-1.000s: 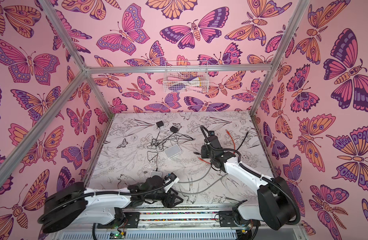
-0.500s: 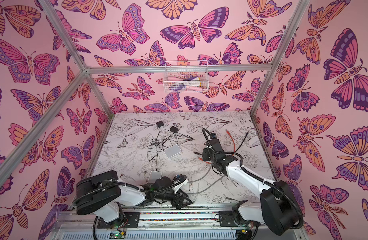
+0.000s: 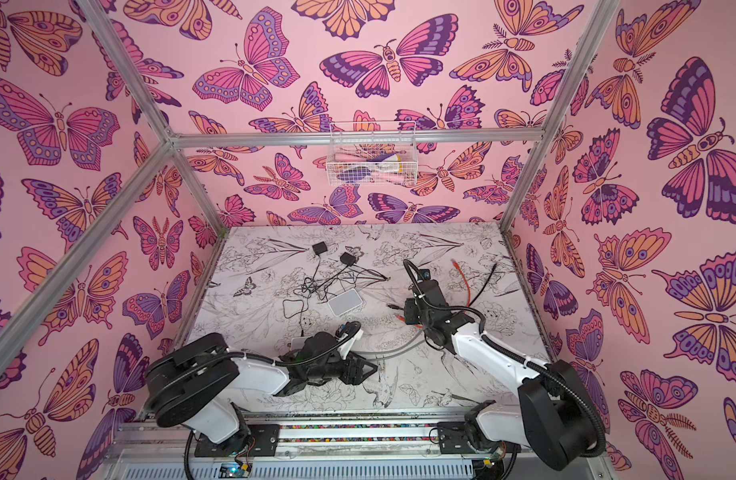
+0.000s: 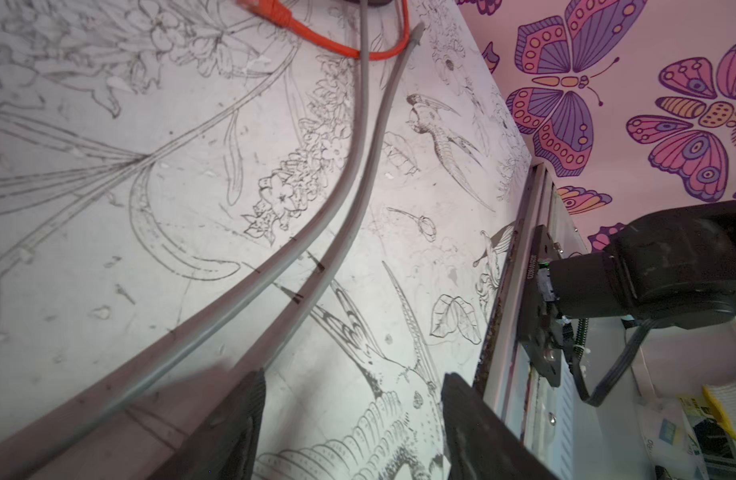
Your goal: Insert the plug into the switch port
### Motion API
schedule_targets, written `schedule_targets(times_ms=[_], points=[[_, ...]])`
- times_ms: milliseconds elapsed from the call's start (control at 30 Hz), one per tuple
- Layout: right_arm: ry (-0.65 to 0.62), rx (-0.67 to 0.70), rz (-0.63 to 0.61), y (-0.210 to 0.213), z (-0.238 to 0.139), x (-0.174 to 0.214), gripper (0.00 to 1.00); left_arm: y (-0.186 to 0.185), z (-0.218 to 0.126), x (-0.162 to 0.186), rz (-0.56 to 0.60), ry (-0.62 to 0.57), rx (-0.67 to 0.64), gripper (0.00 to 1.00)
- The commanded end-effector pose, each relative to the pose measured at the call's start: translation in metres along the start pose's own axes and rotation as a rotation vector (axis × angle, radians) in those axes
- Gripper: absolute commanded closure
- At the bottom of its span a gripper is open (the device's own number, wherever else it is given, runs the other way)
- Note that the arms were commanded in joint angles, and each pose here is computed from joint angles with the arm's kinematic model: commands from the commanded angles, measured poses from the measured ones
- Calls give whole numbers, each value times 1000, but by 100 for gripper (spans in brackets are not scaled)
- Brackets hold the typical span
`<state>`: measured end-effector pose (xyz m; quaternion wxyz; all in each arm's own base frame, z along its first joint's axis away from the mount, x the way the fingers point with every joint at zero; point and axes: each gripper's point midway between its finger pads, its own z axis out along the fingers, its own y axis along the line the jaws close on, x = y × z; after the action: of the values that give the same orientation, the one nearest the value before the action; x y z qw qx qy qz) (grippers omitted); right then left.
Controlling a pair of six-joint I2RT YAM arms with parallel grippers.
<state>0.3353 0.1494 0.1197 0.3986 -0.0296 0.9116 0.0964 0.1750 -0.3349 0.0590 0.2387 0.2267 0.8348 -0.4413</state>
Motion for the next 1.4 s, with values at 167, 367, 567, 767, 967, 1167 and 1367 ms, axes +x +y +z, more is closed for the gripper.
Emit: schedule_targets(times_ms=[167,367,567,767,967,1167,1367], points=[[-11,-183,-101,40,7,-22,58,-40,-105,-71,200,-202,-115,24],[41,-234,-124,62,32,-37,58,15,-149,-107,45,-268,-330,22],[156,-192,-377,72,78,-65,55,49,-123,-111,52,-126,-424,22],[335,-220,-476,74,118,-81,49,67,-115,-127,204,-61,-522,19],[457,-198,-533,60,146,-79,46,104,-82,-135,229,105,-574,15],[537,-164,-563,42,167,-59,45,127,-49,-140,229,233,-574,12],[562,-171,-577,36,181,-50,46,147,-38,-149,264,315,-625,11]])
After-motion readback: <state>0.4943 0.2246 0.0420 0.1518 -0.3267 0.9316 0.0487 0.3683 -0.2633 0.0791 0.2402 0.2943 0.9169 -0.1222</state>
